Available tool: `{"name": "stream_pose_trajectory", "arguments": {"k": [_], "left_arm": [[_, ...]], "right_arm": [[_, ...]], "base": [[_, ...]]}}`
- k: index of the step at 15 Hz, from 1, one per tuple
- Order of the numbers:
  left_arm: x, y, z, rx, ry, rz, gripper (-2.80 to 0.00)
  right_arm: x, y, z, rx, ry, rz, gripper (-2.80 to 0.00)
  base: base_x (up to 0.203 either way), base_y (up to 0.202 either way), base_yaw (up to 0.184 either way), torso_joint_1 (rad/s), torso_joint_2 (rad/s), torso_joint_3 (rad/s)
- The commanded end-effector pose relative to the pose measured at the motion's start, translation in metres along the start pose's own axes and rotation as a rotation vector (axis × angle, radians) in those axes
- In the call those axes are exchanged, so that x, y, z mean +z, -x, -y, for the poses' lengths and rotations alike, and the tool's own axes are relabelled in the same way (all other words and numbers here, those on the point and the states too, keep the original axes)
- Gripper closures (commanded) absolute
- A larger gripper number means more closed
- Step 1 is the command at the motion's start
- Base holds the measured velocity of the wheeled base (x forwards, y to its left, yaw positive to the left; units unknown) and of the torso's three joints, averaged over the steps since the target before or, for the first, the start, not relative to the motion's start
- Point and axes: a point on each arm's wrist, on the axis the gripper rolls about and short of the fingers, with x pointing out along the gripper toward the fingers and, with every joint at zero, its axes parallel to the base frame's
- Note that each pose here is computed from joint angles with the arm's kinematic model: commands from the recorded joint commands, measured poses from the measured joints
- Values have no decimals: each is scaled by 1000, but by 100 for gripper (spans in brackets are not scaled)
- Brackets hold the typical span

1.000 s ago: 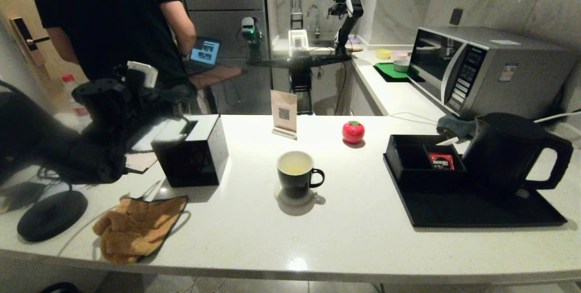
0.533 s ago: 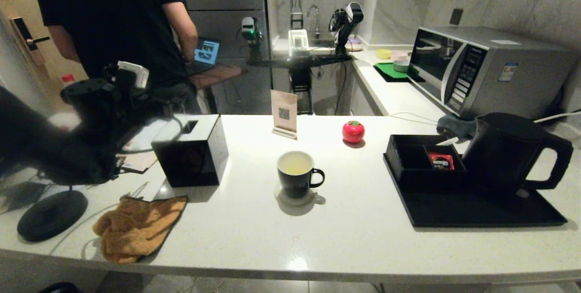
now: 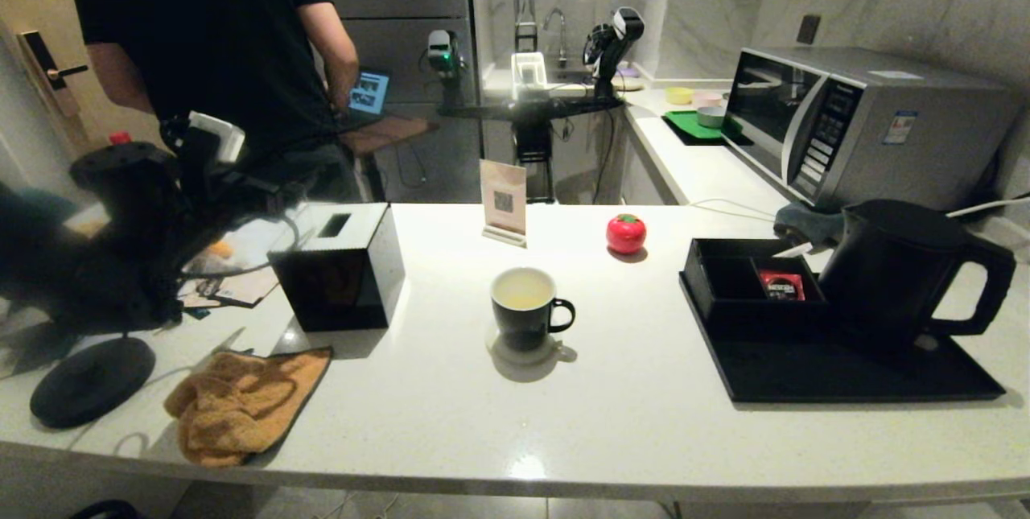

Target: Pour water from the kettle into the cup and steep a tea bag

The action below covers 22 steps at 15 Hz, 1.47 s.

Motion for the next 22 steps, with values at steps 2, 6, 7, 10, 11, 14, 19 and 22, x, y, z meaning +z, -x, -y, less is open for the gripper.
{"name": "stream_pose_trajectory", "arguments": {"k": [2,6,7,10,11,14,19,22], "left_arm": [[0,3,-9,-7,-35,10,-280],[-4,4,-8,-43,-39,1,-280],[-6,4,-10,-43,-56,-14,-280],[-11,7,-16,-59,-66,-39,-280],[-14,7,-16,-63,-71,-48,-280],[-22,9,-24,-50,-89,-75,-280],[-35,12,-30,-87,-115,-124,-280],[-40,13,-30,-115,-118,-149,-280]], "right_arm": [[0,0,0,1,0,-3,0],[0,0,0,0,0,-3,0],[0,0,0,1,0,-3,0],[0,0,0,1,0,-3,0],[0,0,0,1,0,-3,0],[0,0,0,1,0,-3,0],[0,0,0,1,0,-3,0],[0,0,0,1,0,-3,0]], "base": [[0,0,0,0,0,0],[0,0,0,0,0,0],[0,0,0,0,0,0],[0,0,0,0,0,0],[0,0,0,0,0,0],[0,0,0,0,0,0],[0,0,0,0,0,0],[0,0,0,0,0,0]]}}
